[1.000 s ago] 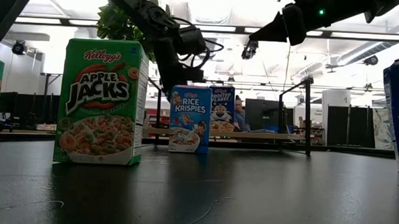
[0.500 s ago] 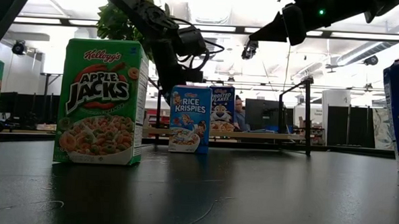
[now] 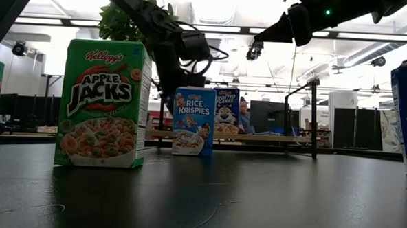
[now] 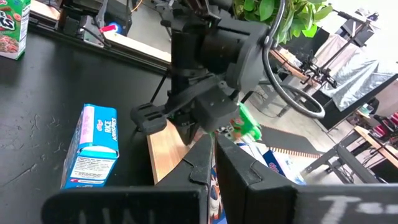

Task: Stack cereal on shelf
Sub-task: Put the top green cereal box on the shelf

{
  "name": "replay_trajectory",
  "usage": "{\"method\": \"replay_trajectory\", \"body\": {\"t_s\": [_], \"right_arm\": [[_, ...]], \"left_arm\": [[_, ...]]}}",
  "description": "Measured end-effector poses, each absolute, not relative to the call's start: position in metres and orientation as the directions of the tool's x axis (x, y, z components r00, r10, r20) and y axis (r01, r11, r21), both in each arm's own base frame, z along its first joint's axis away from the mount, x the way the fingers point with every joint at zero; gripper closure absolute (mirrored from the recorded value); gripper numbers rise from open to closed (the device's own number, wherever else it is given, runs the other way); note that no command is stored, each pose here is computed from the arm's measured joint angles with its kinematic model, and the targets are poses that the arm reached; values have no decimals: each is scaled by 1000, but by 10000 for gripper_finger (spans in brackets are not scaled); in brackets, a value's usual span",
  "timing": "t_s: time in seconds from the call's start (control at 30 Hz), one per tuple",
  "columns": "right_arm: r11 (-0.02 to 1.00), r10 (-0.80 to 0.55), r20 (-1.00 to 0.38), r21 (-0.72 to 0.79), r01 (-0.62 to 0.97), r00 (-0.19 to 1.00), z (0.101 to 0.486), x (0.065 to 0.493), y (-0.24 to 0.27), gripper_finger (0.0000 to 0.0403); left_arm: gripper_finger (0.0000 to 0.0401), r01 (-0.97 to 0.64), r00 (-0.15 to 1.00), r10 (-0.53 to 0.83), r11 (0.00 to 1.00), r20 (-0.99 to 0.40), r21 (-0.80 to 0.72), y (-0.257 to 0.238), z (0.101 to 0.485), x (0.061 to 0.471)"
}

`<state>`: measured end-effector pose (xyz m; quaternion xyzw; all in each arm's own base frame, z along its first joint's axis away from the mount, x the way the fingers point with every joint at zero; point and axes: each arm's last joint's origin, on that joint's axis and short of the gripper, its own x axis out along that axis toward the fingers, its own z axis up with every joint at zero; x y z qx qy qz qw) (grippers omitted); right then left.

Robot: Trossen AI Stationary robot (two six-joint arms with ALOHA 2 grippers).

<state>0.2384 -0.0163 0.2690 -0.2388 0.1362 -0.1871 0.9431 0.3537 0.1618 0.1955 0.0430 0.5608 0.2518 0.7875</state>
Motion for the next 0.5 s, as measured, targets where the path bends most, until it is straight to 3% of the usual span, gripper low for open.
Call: {"method": "replay_trajectory", "body": {"t_s": [0.5], "right_arm": [[817,-418,-169,-500,288,893,269,238,-16,392]], "left_arm": [[401,-331,252,448,873,-858,359,159,198,354]]}}
